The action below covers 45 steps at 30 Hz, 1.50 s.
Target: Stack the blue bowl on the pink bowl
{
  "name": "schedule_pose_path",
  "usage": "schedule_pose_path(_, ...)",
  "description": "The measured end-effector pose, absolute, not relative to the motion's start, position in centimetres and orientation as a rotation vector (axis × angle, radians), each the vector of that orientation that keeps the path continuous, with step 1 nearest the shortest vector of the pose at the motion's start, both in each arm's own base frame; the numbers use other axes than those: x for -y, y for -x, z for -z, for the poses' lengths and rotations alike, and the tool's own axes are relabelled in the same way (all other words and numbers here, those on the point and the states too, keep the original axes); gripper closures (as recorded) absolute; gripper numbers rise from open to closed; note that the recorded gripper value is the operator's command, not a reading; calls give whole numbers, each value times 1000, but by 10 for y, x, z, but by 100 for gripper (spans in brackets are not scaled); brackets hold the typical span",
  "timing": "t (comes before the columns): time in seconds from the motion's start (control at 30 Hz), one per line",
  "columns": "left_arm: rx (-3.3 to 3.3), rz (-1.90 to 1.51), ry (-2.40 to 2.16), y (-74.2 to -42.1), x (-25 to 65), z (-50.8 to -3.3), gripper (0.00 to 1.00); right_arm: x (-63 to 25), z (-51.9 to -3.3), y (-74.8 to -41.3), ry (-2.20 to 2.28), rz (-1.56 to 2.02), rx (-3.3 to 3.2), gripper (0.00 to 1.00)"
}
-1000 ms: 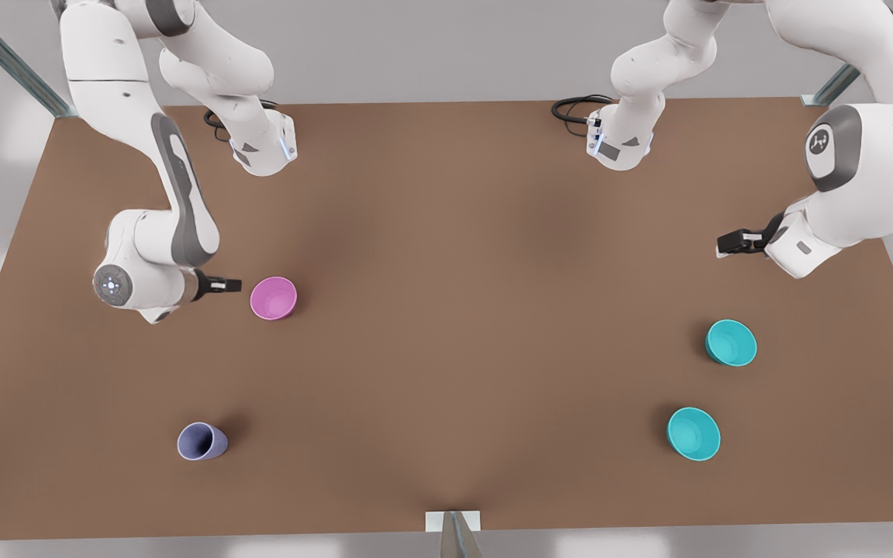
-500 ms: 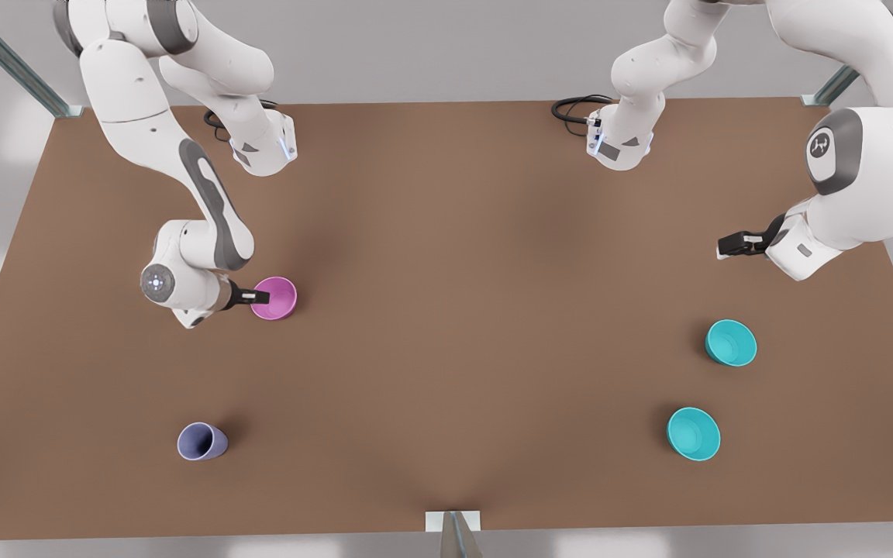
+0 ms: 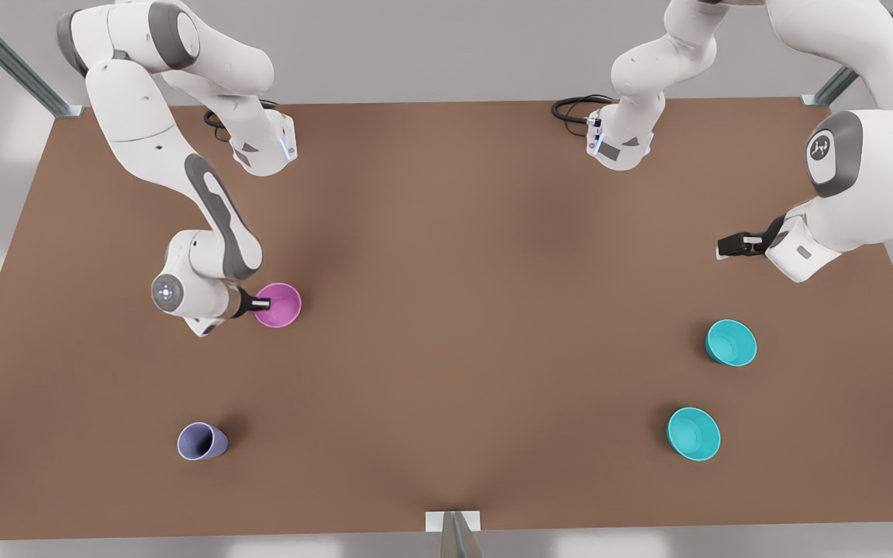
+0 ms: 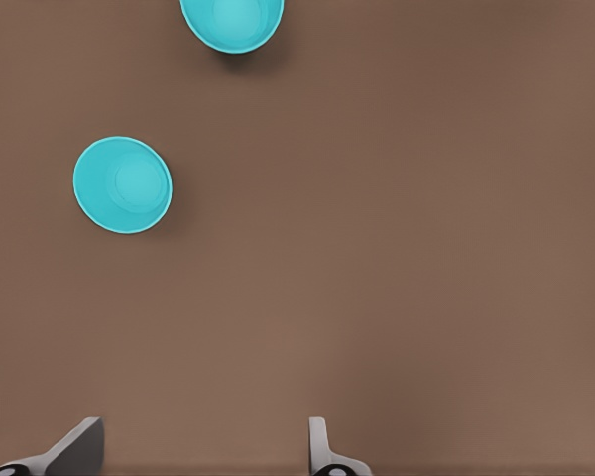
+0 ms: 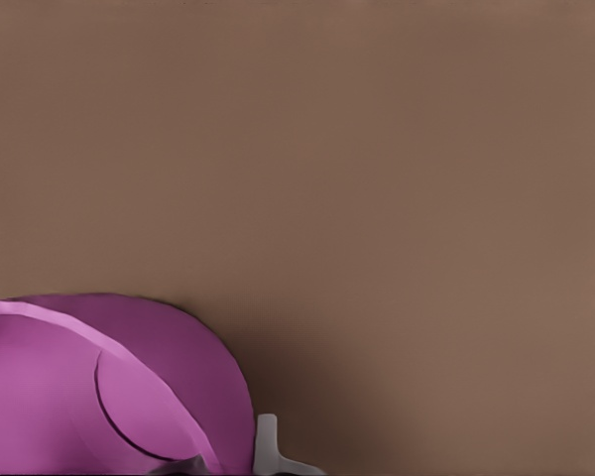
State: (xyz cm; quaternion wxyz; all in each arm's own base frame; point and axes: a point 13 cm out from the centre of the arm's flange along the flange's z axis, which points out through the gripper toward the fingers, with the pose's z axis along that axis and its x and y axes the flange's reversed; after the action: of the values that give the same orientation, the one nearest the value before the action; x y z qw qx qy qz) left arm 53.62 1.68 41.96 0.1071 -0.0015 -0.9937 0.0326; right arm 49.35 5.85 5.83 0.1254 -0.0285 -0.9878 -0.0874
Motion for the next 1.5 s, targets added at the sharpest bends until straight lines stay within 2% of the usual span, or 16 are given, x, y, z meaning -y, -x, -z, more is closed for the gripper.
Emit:
schedule_pose_path(0.17,2923,-97,1,-536,-18,-419,0,-127,-87,-515,118,439,2883,79)
schedule_pose_path(0.33,2922,-98,-7,-536,-21,-419,0,-322,-122,-572,26,721,2886,79)
schedule_pose_path(0.47,2917,-101,-6,-537,-21,-415,0,-451,-97,-616,-25,800,2916,79)
schedule_pose_path(0.63,2875,-164,-102,-553,-61,-372,0,-509,-51,-621,65,762,2948,79)
schedule_pose_path(0.67,2853,-195,-148,-561,-81,-350,0,-510,-47,-622,98,753,2951,64)
schedule_pose_path(0.7,2837,-216,-217,-564,-111,-326,0,-510,-44,-623,131,744,2953,0)
schedule_pose_path(0.8,2799,-241,-364,-565,-182,-244,0,-512,-50,-626,219,734,2959,0)
schedule_pose_path(0.97,2827,-344,-398,-575,-222,-142,0,-437,-175,-704,458,818,3000,0)
schedule_pose_path(1.03,2855,-355,-368,-580,-219,-115,0,-333,-210,-736,588,740,2996,0)
schedule_pose_path(1.07,2872,-356,-350,-582,-217,-106,0,-255,-199,-743,638,620,3002,0)
schedule_pose_path(1.13,2908,-354,-327,-587,-220,-92,0,-77,-210,-752,727,384,3044,0)
schedule_pose_path(1.23,2935,-357,-294,-590,-222,-68,0,62,-318,-724,707,148,3135,0)
schedule_pose_path(1.3,2948,-358,-271,-591,-222,-58,16,77,-400,-701,609,41,3203,0)
schedule_pose_path(1.33,2956,-357,-259,-592,-222,-55,39,87,-414,-694,581,7,3203,0)
schedule_pose_path(1.43,2975,-361,-233,-595,-220,-52,73,150,-430,-672,616,-28,3159,0)
schedule_pose_path(1.5,2981,-367,-225,-596,-218,-51,79,142,-459,-650,544,-81,3168,0)
